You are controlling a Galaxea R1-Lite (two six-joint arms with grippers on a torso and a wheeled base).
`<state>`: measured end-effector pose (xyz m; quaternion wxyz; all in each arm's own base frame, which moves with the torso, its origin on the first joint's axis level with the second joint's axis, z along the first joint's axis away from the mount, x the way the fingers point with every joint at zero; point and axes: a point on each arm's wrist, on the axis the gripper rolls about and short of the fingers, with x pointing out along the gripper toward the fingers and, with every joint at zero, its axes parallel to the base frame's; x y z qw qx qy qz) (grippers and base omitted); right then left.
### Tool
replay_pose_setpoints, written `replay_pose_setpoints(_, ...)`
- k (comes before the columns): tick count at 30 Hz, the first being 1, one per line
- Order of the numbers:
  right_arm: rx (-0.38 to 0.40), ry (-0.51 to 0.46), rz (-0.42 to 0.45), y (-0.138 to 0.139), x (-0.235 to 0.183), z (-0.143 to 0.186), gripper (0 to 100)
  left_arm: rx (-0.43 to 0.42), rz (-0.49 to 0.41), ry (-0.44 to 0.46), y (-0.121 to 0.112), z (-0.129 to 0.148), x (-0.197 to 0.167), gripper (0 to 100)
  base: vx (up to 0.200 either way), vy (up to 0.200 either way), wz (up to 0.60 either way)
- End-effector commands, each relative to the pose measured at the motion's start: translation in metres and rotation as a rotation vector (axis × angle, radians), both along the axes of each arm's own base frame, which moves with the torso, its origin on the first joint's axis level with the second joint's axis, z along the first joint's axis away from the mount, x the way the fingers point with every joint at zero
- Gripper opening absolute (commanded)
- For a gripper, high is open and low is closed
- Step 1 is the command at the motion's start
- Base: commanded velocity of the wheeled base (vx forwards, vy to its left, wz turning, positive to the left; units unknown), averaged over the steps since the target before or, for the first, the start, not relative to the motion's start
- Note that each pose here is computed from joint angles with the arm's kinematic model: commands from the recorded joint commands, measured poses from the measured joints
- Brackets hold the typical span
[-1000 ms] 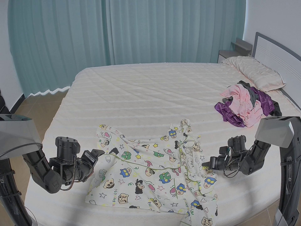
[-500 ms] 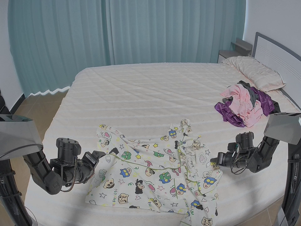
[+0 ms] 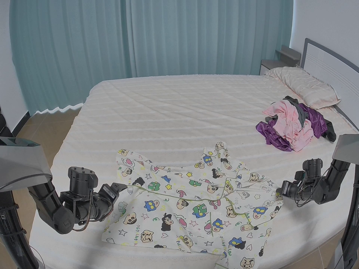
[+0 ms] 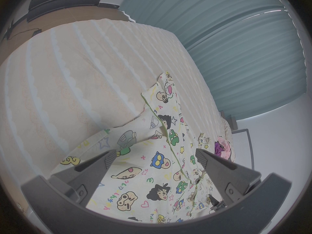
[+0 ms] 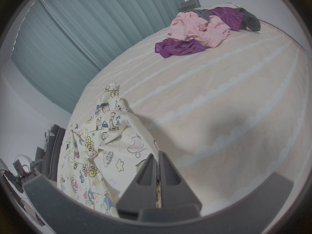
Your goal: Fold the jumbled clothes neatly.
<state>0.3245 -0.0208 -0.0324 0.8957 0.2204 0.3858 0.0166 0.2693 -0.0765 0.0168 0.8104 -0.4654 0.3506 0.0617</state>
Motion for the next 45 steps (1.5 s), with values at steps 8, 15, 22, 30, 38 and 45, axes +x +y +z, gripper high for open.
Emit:
replay_pose_setpoints(8, -0.052, 0.001, -0.069, -0.015, 0.000, -0.001, 0, 0.008, -0.015, 0.025, -0.001, -0.004, -0.006, 100, 0.000, 0.000, 0.00)
replay_pose_setpoints(15, -0.068, -0.028, -0.090, -0.021, 0.009, 0.001, 0, 0.011, -0.027, 0.034, -0.003, -0.005, -0.009, 100, 0.000, 0.000, 0.00)
replay_pose_setpoints(22, -0.112, -0.049, -0.109, -0.027, 0.020, -0.002, 0, 0.023, -0.032, 0.058, -0.003, -0.011, -0.011, 100, 0.000, 0.000, 0.00)
replay_pose_setpoints(30, -0.177, -0.100, -0.124, -0.038, 0.039, 0.004, 0, 0.029, -0.042, 0.065, -0.005, -0.013, -0.012, 100, 0.000, 0.000, 0.00)
replay_pose_setpoints(38, -0.200, -0.109, -0.141, -0.040, 0.053, 0.002, 0, 0.060, -0.092, 0.082, -0.011, -0.016, -0.021, 100, 0.000, 0.000, 0.00)
replay_pose_setpoints(45, -0.197, -0.096, -0.124, -0.037, 0.051, -0.001, 100, 0.079, -0.113, 0.094, -0.012, -0.020, -0.023, 100, 0.000, 0.000, 0.00)
